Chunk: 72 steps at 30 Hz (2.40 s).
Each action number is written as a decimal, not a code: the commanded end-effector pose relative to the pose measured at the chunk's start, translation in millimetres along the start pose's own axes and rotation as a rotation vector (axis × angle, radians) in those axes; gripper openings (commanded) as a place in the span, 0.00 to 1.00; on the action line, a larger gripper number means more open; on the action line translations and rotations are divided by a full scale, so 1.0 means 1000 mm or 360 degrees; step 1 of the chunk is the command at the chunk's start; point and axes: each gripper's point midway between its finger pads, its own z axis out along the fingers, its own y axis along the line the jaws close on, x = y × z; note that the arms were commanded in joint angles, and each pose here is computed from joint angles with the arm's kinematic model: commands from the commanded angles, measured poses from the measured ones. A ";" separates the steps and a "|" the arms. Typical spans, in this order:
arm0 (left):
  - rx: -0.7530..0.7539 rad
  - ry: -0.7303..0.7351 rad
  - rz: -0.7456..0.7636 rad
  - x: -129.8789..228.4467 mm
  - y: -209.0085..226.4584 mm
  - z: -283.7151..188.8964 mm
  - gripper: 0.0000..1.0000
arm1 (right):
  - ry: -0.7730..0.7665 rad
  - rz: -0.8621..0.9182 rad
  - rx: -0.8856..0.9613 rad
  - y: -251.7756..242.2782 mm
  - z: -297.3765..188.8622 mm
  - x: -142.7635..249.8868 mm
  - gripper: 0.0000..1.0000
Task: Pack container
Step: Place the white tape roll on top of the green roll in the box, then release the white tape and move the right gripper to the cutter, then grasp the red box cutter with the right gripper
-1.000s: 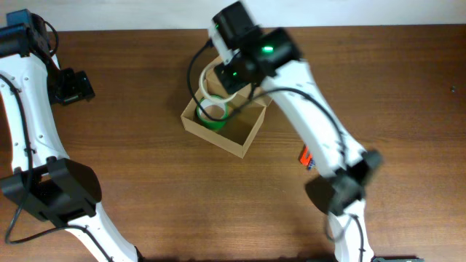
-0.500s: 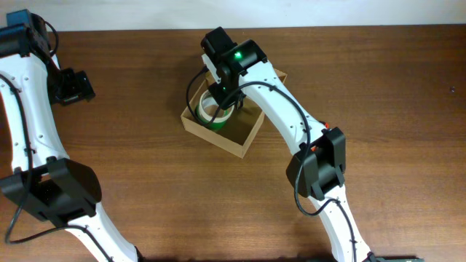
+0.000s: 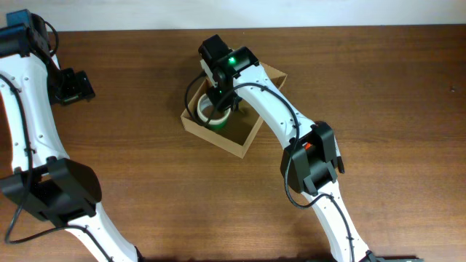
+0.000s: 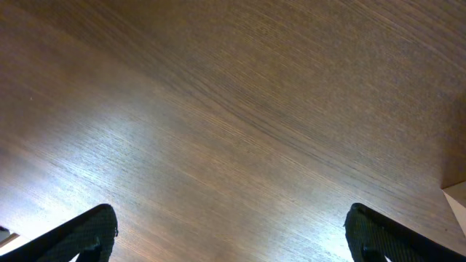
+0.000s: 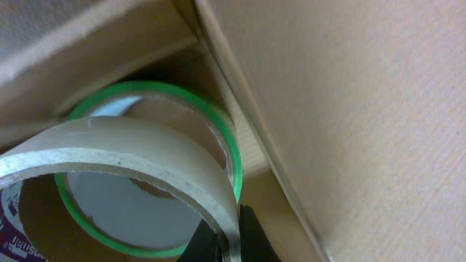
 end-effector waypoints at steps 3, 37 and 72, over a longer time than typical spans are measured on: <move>-0.0009 0.0022 0.0020 0.001 0.001 0.005 1.00 | -0.0031 0.0014 -0.0021 0.002 0.005 -0.006 0.12; -0.0009 0.0022 0.0020 0.001 0.001 0.005 1.00 | -0.0688 0.1655 0.0316 -0.188 -0.237 0.204 0.45; -0.0009 0.0022 0.0020 0.001 0.001 0.005 1.00 | 0.0202 0.1883 0.0072 -0.175 -0.002 0.223 0.53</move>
